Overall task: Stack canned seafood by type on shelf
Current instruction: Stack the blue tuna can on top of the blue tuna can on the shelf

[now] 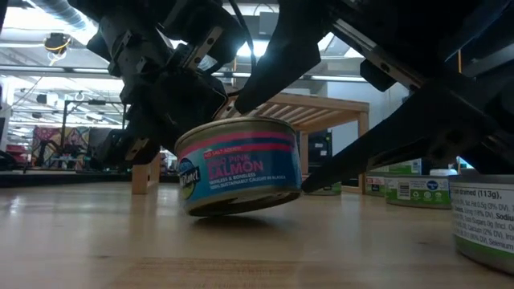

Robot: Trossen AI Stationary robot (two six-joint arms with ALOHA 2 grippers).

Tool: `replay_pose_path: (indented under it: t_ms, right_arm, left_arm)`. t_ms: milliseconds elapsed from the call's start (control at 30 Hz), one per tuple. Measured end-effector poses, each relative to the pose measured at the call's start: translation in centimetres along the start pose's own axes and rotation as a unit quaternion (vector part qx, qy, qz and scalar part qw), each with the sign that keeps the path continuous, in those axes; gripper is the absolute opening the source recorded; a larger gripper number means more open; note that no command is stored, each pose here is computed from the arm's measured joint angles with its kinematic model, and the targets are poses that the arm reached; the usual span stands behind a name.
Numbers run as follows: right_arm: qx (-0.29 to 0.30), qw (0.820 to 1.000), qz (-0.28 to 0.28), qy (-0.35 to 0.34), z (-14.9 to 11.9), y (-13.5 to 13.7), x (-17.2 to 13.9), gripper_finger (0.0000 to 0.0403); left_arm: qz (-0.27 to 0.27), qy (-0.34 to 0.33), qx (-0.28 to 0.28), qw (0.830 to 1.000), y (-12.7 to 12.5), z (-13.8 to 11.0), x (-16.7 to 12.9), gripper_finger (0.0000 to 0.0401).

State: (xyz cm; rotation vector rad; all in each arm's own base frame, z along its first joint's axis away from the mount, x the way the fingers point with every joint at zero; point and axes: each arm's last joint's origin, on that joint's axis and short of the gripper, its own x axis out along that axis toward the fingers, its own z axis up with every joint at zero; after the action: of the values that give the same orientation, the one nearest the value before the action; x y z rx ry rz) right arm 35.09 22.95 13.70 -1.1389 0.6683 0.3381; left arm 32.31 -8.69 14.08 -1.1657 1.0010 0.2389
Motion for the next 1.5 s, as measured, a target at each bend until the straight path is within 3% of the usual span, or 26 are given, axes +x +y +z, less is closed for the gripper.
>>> replay_pose_path:
  t_ms: [633,1500]
  right_arm:
    - [0.006,1.000,0.014,-0.009,-0.3,-0.3,0.3,0.0319]
    - [0.022,0.999,-0.008,0.024,-1.7,-1.7,1.3,0.0319]
  left_arm:
    - [0.015,0.005,-0.003,1.000,0.3,-0.1,-0.1,0.0000]
    - [0.008,0.003,-0.001,1.000,0.2,0.0,0.0,0.0000]
